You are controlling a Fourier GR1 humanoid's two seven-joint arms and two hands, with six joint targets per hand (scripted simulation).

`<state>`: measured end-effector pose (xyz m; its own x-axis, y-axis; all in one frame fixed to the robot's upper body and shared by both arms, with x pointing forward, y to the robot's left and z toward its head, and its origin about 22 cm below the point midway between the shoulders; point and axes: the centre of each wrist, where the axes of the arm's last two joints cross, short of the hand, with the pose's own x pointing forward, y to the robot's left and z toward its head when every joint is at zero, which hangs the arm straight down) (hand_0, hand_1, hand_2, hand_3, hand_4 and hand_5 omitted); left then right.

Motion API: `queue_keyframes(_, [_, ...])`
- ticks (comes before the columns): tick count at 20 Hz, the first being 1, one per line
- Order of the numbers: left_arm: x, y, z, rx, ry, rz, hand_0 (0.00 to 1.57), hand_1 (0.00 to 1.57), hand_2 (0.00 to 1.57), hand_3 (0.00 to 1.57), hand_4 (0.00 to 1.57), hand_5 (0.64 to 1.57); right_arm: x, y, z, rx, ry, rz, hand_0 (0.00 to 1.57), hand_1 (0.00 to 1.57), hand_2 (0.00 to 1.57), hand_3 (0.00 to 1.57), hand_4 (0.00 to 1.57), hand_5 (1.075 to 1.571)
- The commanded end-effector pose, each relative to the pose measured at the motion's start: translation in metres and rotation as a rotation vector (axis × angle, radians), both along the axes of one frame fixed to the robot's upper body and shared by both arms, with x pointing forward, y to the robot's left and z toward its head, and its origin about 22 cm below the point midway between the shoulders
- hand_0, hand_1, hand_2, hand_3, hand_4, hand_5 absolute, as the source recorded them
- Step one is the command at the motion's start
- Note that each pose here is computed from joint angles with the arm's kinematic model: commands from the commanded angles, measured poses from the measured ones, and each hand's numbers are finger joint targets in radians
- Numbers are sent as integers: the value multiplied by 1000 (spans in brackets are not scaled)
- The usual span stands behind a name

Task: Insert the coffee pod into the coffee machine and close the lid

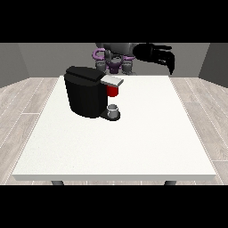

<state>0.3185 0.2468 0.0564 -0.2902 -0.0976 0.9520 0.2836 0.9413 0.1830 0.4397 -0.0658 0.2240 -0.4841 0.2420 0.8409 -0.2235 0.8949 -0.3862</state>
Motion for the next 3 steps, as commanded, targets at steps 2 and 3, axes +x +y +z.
queue_keyframes(2, [-1,13,-23,-6,115,78,0,0,0,0,266,1571,-16,2,-58,73,65,112,0,0,0,0,263,1571])
queue_keyframes(3, [-17,29,-37,-13,115,66,0,0,0,0,266,1571,-15,-3,-65,55,75,101,0,0,0,0,259,1571])
